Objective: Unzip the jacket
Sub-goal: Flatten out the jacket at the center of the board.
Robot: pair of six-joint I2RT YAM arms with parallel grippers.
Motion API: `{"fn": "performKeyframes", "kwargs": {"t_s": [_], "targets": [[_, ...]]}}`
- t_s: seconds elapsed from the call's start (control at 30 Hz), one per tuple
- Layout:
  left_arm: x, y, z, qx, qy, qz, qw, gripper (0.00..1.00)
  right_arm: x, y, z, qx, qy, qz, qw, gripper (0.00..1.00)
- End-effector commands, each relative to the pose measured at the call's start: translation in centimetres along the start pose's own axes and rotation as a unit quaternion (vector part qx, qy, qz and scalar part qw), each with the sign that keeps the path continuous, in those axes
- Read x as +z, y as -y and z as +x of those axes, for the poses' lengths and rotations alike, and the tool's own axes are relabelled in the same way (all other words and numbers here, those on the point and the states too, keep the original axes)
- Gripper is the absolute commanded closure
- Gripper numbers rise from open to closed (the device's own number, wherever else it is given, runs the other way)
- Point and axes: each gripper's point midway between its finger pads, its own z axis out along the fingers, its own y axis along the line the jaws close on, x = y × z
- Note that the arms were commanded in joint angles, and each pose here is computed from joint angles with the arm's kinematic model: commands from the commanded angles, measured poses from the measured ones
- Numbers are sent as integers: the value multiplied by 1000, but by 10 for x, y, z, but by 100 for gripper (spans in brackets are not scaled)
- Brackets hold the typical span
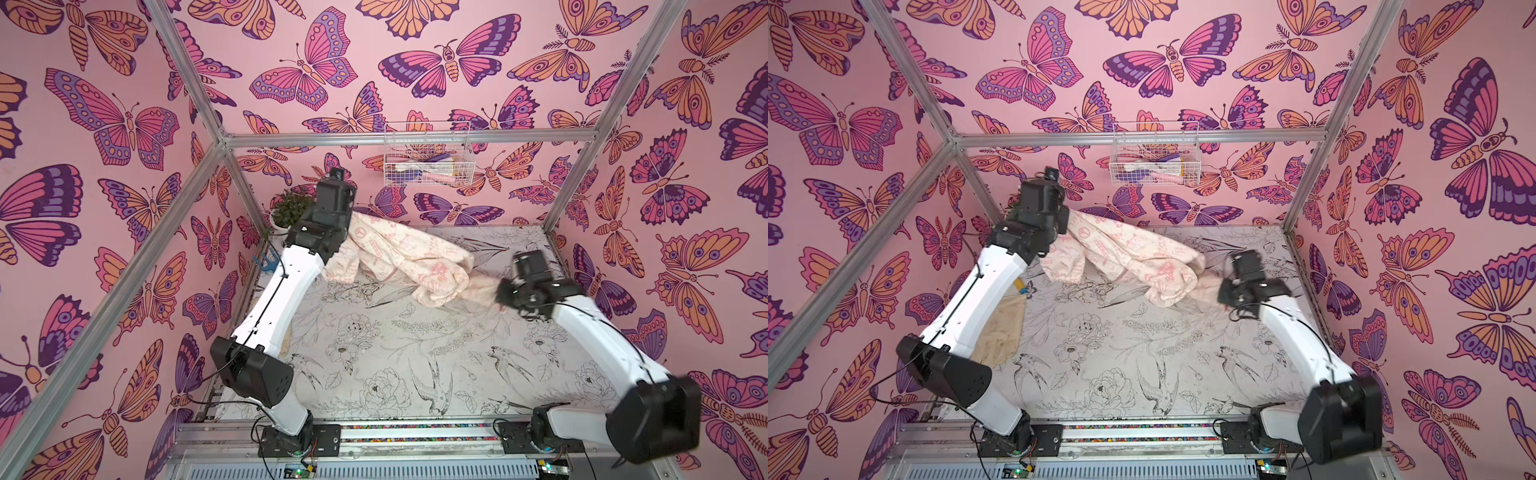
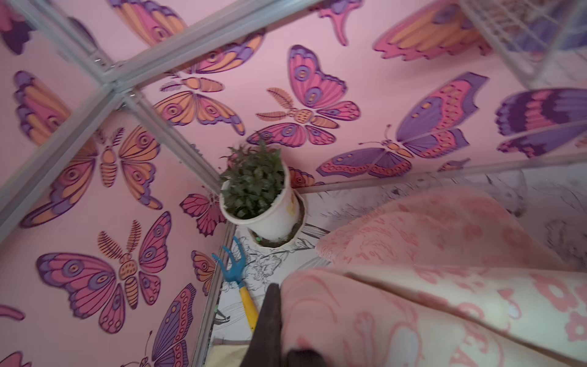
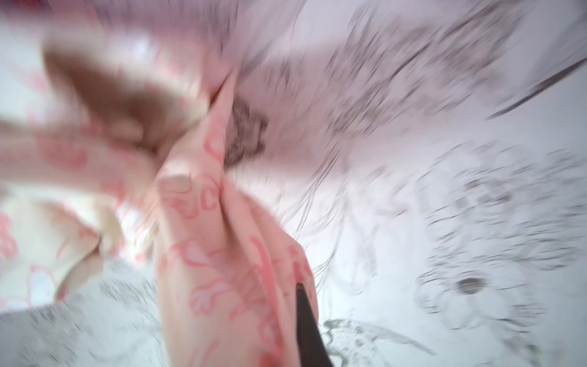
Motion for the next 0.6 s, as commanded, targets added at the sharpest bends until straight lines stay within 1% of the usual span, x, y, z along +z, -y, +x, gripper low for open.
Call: {"fn": "performKeyframes", "kwargs": {"t_s": [0.0,0.03,0.07,0.17,0.2,0.27,0.3,0.37,0.47,0.53,0.57], "targets": [[-42,-46,-28,-93,46,1,995,100,-81,49,-42,16,75,50,996,100],[-56,-53,-41,-103,80,10,991,100,-99,55,-54,13,96,57,994,100],[-66,-57,-47,-106,106,16,989,100,-113,56,-62,2,113,63,992,100],[-116,-82,-64,-126,207,22,970,100,-151,56,-75,-26,169,71,983,100],[-137,-92,-66,-134,235,22,962,100,-167,59,-78,-28,195,80,977,100],[-168,-109,-64,-145,267,22,952,100,-202,68,-85,-31,257,108,960,100],[-181,-114,-61,-148,277,26,949,100,-221,72,-88,-30,288,121,950,100],[-217,-124,-55,-156,311,51,936,100,-268,85,-94,-21,358,160,920,100],[-270,-133,-42,-156,358,98,915,100,-332,107,-95,20,436,218,873,100],[-293,-139,-30,-160,365,117,909,100,-367,121,-92,46,476,259,839,100],[-299,-142,-24,-166,358,119,911,100,-383,127,-90,60,494,277,822,100]]}}
